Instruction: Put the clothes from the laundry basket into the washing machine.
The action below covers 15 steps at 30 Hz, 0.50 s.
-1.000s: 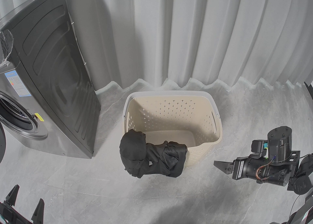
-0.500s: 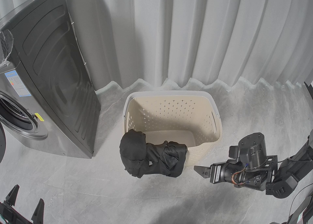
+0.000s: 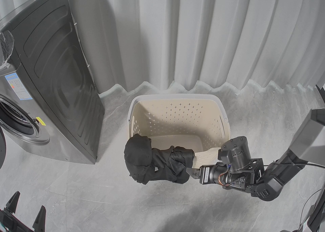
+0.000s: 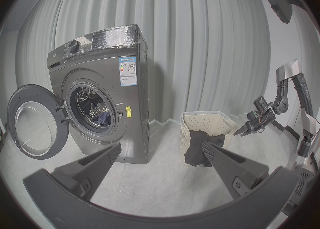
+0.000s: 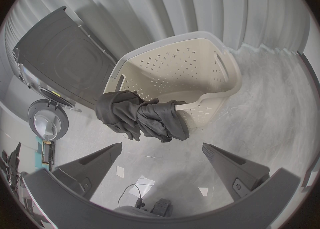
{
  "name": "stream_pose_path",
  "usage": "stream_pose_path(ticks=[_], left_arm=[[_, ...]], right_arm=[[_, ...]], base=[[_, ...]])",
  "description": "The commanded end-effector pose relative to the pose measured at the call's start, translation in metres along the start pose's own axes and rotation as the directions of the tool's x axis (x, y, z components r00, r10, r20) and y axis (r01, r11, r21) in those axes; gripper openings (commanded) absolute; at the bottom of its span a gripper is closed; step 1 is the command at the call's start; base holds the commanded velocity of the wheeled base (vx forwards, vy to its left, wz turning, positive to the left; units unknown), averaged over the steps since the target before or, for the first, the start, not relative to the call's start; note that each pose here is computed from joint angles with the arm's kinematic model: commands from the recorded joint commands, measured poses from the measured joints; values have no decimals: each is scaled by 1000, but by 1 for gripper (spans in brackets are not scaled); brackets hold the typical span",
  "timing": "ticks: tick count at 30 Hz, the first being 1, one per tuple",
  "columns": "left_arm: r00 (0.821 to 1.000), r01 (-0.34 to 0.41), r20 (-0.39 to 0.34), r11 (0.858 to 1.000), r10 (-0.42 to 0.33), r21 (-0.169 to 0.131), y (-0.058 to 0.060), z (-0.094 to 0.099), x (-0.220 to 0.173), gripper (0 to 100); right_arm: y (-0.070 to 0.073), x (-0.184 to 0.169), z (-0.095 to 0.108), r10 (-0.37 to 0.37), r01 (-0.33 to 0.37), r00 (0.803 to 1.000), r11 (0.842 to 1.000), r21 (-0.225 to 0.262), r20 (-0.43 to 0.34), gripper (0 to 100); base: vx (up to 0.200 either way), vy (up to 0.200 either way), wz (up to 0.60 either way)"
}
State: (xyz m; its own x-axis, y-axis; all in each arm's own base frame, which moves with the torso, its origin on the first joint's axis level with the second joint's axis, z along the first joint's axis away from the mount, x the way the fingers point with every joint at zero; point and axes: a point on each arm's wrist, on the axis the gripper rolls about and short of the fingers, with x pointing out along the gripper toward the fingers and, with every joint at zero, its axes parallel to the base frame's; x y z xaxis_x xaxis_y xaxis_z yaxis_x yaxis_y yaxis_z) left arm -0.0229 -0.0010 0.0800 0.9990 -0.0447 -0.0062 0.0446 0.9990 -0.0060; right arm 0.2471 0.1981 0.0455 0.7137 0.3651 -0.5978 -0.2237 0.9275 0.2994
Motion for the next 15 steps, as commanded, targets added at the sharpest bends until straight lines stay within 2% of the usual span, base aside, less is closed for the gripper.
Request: stream_pose_path(ticks=[1, 15], left_arm=[[1000, 0, -1, 1000, 0, -2, 0, -4, 0, 100], [1000, -2, -1, 1000, 2, -2, 0, -4, 0, 100]], right_arm=[[1, 32, -8, -25, 25, 999, 1000, 7, -32, 100], [0, 87, -16, -50, 51, 998, 999, 11, -43, 100]], base=[[0, 0, 0], [0, 0, 0]])
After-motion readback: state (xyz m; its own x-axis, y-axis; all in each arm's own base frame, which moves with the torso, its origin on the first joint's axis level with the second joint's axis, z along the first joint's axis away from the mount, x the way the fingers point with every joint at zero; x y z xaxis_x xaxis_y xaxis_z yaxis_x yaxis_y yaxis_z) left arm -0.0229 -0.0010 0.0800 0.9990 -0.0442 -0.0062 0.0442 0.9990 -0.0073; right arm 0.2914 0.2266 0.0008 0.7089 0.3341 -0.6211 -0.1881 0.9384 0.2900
